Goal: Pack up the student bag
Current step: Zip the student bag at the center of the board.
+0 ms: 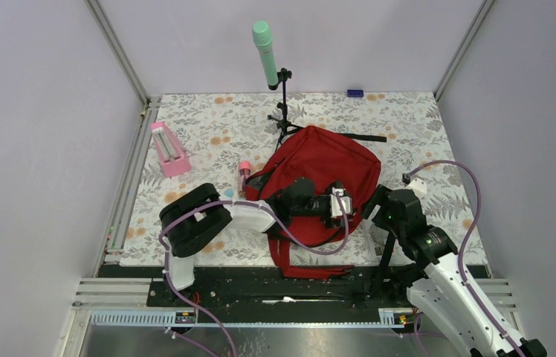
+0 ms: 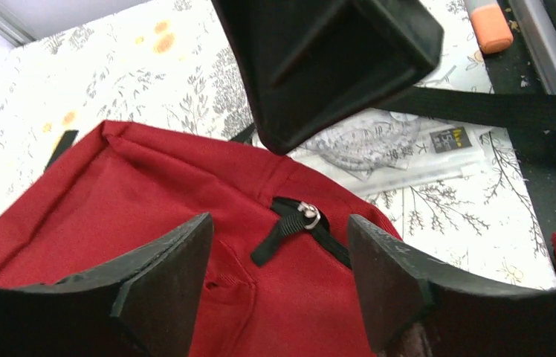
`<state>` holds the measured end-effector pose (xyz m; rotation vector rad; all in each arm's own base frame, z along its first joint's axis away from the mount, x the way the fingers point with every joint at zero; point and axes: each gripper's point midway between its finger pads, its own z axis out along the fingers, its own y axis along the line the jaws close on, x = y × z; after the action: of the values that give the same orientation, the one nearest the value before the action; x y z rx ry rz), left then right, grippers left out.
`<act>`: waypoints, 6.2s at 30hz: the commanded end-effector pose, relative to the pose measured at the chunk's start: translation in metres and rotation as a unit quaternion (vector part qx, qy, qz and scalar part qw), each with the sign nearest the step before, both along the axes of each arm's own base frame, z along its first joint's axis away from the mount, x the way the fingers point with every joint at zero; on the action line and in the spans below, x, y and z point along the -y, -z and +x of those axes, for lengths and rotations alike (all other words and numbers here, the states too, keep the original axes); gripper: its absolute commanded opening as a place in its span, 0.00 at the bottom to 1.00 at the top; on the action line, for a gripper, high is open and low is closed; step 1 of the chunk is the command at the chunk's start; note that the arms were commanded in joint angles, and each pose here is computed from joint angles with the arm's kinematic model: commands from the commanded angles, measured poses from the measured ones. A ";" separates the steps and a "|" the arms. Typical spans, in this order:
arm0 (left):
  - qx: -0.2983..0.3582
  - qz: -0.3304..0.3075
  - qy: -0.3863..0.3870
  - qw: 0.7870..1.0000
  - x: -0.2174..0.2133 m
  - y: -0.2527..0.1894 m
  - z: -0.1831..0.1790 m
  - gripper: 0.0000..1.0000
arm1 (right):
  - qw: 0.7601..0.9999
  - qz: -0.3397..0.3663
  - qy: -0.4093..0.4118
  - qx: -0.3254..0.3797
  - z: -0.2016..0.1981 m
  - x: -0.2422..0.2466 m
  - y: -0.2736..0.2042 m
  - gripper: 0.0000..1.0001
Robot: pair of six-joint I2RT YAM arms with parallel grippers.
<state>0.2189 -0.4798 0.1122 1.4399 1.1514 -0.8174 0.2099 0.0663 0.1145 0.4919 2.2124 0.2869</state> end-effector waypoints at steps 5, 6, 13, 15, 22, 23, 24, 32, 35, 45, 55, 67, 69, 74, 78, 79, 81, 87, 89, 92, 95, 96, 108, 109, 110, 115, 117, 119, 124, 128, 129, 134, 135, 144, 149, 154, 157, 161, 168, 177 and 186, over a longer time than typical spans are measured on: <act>0.019 0.000 0.060 0.998 0.019 -0.022 0.001 0.56 | 1.000 0.005 0.010 0.002 -0.001 0.002 0.001 0.83; 0.016 0.006 0.064 0.998 0.021 -0.022 0.001 0.53 | 1.000 0.007 0.009 0.002 -0.001 0.001 0.001 0.83; -0.031 0.043 0.085 0.995 0.020 -0.006 -0.010 0.54 | 1.000 0.011 0.009 0.012 0.000 0.001 -0.005 0.83; -0.045 0.056 0.088 0.994 0.019 -0.001 -0.012 0.56 | 1.000 0.011 0.007 0.012 0.000 0.000 -0.006 0.83; -0.074 0.079 0.076 0.991 0.022 0.012 -0.008 0.53 | 1.000 0.014 0.007 0.011 0.000 0.000 -0.005 0.83; -0.080 0.080 0.072 0.991 0.023 0.012 -0.007 0.49 | 1.000 0.013 0.006 0.009 -0.001 0.000 -0.004 0.83; -0.080 0.079 0.069 0.991 0.022 0.012 -0.007 0.47 | 1.000 0.012 0.005 0.007 -0.001 -0.001 -0.003 0.83; -0.086 0.054 0.052 0.993 0.019 -0.007 -0.007 0.31 | 1.000 0.006 0.009 -0.015 -0.002 0.000 0.012 0.83; -0.083 0.051 0.050 0.994 0.018 -0.011 -0.007 0.28 | 1.000 0.011 0.010 -0.015 0.000 -0.002 0.015 0.83; -0.077 0.058 0.031 0.995 0.012 -0.014 -0.002 0.47 | 0.999 0.030 0.005 -0.018 0.003 -0.010 0.019 0.84; -0.099 0.088 0.022 0.991 0.006 0.000 0.006 0.43 | 0.999 0.029 0.005 -0.017 0.003 -0.010 0.020 0.84; -0.114 0.090 0.019 0.989 0.008 -0.001 0.009 0.19 | 0.999 0.034 0.002 -0.024 0.003 -0.013 0.026 0.84; -0.117 0.090 0.020 0.989 0.008 -0.002 0.009 0.10 | 0.999 0.039 0.002 -0.024 0.004 -0.015 0.028 0.84; -0.137 0.085 0.020 0.987 0.007 -0.007 0.003 0.00 | 0.997 0.071 0.007 -0.022 0.011 -0.025 0.037 0.83; -0.146 0.071 0.003 0.987 0.000 -0.010 0.000 0.00 | 0.994 0.098 0.030 -0.025 0.016 -0.029 0.045 0.80; -0.144 0.067 -0.001 0.987 -0.001 -0.012 -0.001 0.00 | 0.994 0.105 0.035 -0.021 0.017 -0.030 0.045 0.79; -0.140 0.065 -0.012 0.988 -0.006 -0.014 -0.003 0.00 | 0.992 0.123 0.038 -0.008 0.020 -0.033 0.042 0.77; -0.132 0.046 -0.037 0.989 -0.014 -0.019 -0.015 0.00 | 0.987 0.150 0.052 0.020 0.025 -0.034 0.036 0.75; -0.140 0.035 -0.043 0.989 -0.013 -0.022 -0.018 0.00 | 0.987 0.154 0.049 0.013 0.025 -0.037 0.038 0.74; -0.146 0.031 -0.045 0.988 -0.011 -0.021 -0.021 0.00 | 0.984 0.171 0.040 0.006 0.027 -0.045 0.041 0.71; -0.145 0.032 -0.048 0.988 -0.010 -0.019 -0.024 0.00 | 0.982 0.187 0.036 0.005 0.030 -0.051 0.043 0.54; -0.140 0.031 -0.053 0.988 -0.011 -0.020 -0.024 0.00 | 0.981 0.188 0.037 0.007 0.031 -0.051 0.042 0.42; 0.016 -0.046 -0.198 0.979 -0.054 -0.048 -0.027 0.00 | 0.985 0.113 0.121 0.044 0.055 -0.015 0.028 0.00; 0.007 -0.047 -0.196 0.979 -0.054 -0.046 -0.029 0.00 | 0.985 0.110 0.124 0.044 0.057 -0.015 0.026 0.00; 0.000 -0.042 -0.191 0.981 -0.055 -0.043 -0.032 0.00 | 0.985 0.108 0.126 0.043 0.059 -0.015 0.025 0.00; -0.021 -0.030 -0.196 0.980 -0.061 -0.029 -0.037 0.00 | 0.983 0.108 0.138 0.057 0.070 -0.014 0.011 0.00; -0.023 -0.030 -0.206 0.978 -0.067 -0.027 -0.036 0.00 | 0.981 0.110 0.142 0.072 0.075 -0.013 -0.001 0.00; -0.024 -0.032 -0.209 0.977 -0.072 -0.027 -0.037 0.00 | 0.979 0.113 0.146 0.090 0.080 -0.012 -0.014 0.00; -0.041 -0.039 -0.194 0.979 -0.071 -0.026 -0.044 0.00 | 0.976 0.109 0.152 0.111 0.086 -0.008 -0.031 0.00; -0.103 -0.072 -0.190 0.974 -0.061 -0.038 -0.051 0.09 | 0.979 0.115 0.132 0.106 0.083 -0.015 -0.024 0.00; -0.121 -0.081 -0.184 0.972 -0.057 -0.045 -0.053 0.19 | 0.979 0.118 0.127 0.105 0.081 -0.016 -0.021 0.00; -0.229 -0.088 -0.104 0.964 -0.037 -0.072 -0.071 0.61 | 0.980 0.133 0.058 0.136 0.079 -0.033 -0.020 0.00; -0.246 -0.090 -0.090 0.961 -0.037 -0.076 -0.070 0.64 | 0.981 0.129 0.042 0.138 0.078 -0.037 -0.022 0.00; -0.369 -0.040 0.031 0.928 -0.042 -0.077 -0.050 0.69 | 0.982 0.102 -0.024 0.156 0.071 -0.045 -0.032 0.00; -0.365 0.004 0.036 0.930 -0.037 -0.058 -0.042 0.69 | 0.981 0.105 -0.040 0.160 0.070 -0.049 -0.037 0.00; -0.377 0.022 0.009 0.926 -0.037 -0.038 -0.026 0.69 | 0.979 0.108 -0.049 0.163 0.070 -0.053 -0.042 0.00; -0.385 0.039 -0.013 0.922 -0.035 -0.022 -0.020 0.68 | 0.979 0.110 -0.052 0.161 0.070 -0.054 -0.042 0.00; -0.373 0.032 -0.047 0.926 -0.036 -0.015 -0.008 0.67 | 0.979 0.112 -0.055 0.161 0.071 -0.056 -0.043 0.00; -0.369 0.004 -0.064 0.927 -0.032 -0.020 0.002 0.58 | 0.979 0.114 -0.059 0.159 0.070 -0.058 -0.044 0.00; -0.373 0.020 -0.047 0.926 -0.027 -0.015 -0.007 0.35 | 0.979 0.114 -0.062 0.159 0.071 -0.059 -0.045 0.00; -0.352 0.012 -0.056 0.934 -0.030 -0.042 -0.005 0.00 | 0.983 0.081 -0.054 0.156 0.077 -0.051 -0.058 0.00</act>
<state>0.2060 -0.4424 0.1061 1.1000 1.8839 -1.3168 0.2640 0.1149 0.1111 0.4297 2.0698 0.5446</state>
